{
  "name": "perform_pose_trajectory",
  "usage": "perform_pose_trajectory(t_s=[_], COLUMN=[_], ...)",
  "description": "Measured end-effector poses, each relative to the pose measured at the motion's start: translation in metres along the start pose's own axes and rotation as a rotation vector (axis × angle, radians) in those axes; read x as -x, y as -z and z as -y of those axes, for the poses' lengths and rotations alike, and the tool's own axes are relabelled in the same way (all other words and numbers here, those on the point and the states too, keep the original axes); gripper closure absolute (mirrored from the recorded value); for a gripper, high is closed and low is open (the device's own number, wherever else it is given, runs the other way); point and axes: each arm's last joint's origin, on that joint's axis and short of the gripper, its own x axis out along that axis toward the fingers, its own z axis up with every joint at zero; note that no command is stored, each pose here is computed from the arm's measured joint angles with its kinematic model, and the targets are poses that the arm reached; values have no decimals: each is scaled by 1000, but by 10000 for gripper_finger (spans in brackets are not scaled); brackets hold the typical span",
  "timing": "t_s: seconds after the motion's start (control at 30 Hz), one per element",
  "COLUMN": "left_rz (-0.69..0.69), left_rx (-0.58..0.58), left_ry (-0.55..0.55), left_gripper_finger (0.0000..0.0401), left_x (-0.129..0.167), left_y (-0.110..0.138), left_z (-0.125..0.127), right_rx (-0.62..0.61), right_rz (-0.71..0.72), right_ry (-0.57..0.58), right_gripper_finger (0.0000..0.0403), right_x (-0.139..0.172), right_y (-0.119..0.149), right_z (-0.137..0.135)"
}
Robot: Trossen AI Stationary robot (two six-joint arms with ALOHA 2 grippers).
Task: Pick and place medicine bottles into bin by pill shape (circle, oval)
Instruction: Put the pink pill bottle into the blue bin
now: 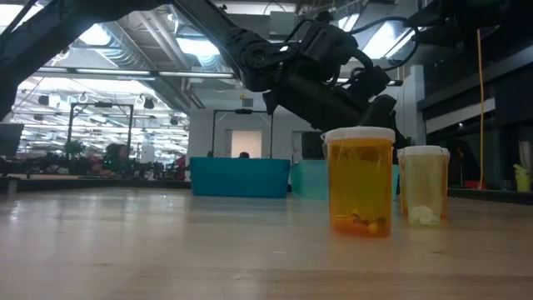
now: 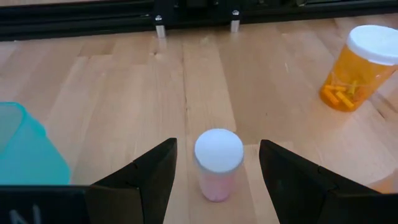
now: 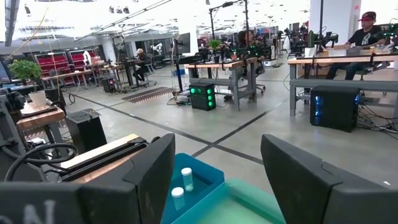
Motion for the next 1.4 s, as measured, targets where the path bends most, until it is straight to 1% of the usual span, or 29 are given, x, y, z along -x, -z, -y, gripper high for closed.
perform_pose_trajectory(t_s=[0.13, 0.3, 0.6, 0.8, 0.93, 1.17, 1.3, 1.4], left_rz=[23, -9, -12, -7, -24, 9, 4, 14], left_rx=[-3, -1, -19, -19, -17, -9, 5, 4], left_ry=[-2, 29, 6, 3, 1, -14, -28, -30], left_gripper_finger=[181, 181, 181, 184, 196, 219, 255, 289], left_x=[0, 0, 0, -9, -11, -10, -10, -6], left_y=[-2, 1, 1, 12, 16, 12, 13, 7], left_z=[0, 1, 0, 0, 0, -1, -1, -2], right_rx=[0, 1, 1, 1, 2, 5, 14, 18], right_rz=[0, 0, 0, 0, -1, -1, -11, -17], right_ry=[0, 0, 0, 1, 1, 0, 1, 2], right_gripper_finger=[163, 163, 163, 163, 163, 163, 163, 163], right_x=[0, 0, 0, 0, 0, 0, 0, 0], right_y=[0, 0, 0, 0, 0, 0, 1, 2], right_z=[0, 0, 0, 0, 0, 0, 0, 0])
